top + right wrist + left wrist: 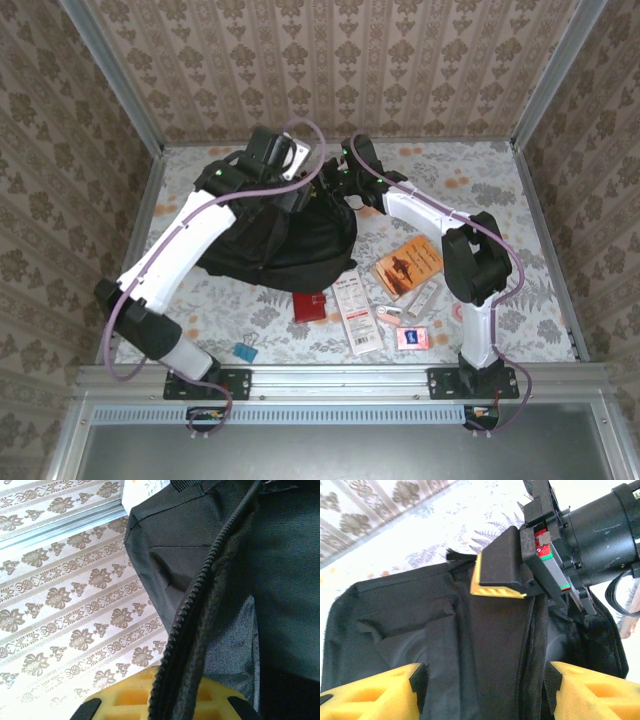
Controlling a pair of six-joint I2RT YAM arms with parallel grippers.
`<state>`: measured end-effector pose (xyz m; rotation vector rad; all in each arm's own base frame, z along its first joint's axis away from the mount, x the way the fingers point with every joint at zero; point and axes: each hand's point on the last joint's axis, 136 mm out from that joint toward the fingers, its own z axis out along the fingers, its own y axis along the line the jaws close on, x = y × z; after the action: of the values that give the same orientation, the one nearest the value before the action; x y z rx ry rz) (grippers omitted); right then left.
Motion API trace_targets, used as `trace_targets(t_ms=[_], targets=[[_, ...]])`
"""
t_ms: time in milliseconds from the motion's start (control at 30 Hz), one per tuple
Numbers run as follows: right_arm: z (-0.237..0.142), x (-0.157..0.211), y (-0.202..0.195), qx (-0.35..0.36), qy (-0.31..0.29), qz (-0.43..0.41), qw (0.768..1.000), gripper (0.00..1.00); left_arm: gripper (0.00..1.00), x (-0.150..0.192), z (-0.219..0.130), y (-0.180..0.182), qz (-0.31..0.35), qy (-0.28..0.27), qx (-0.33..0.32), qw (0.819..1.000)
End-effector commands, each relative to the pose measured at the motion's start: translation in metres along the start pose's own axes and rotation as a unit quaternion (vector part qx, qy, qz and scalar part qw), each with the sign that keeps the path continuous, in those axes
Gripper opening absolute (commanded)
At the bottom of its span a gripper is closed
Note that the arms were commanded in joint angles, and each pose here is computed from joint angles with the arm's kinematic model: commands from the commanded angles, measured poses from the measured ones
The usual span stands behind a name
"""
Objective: Pack the student bag
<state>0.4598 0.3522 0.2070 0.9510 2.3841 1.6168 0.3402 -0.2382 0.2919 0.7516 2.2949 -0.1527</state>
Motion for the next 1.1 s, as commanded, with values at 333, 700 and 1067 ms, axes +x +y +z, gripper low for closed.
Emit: trace_targets(t_ms=[333, 700, 1067], targets=[[-0.020, 0.019, 0.045, -0.043, 0.011, -0.009, 0.999, 0.00, 0.55, 0.024, 0.035, 0.004, 0.004, 0.091, -0.025, 0.995], [-0.014, 0.016, 0.038, -0.037, 0.010, -0.008, 0.999, 0.00, 0.00, 0.001, 0.040, 0.012, 0.015, 0.048, -0.066, 0.997], [-0.073, -0.009, 0.045, -0.001, -0.096, -0.114, 0.989, 0.64, 0.00, -0.033, 0.015, 0.079, -0.127, -0.061, -0.113, 0.984]])
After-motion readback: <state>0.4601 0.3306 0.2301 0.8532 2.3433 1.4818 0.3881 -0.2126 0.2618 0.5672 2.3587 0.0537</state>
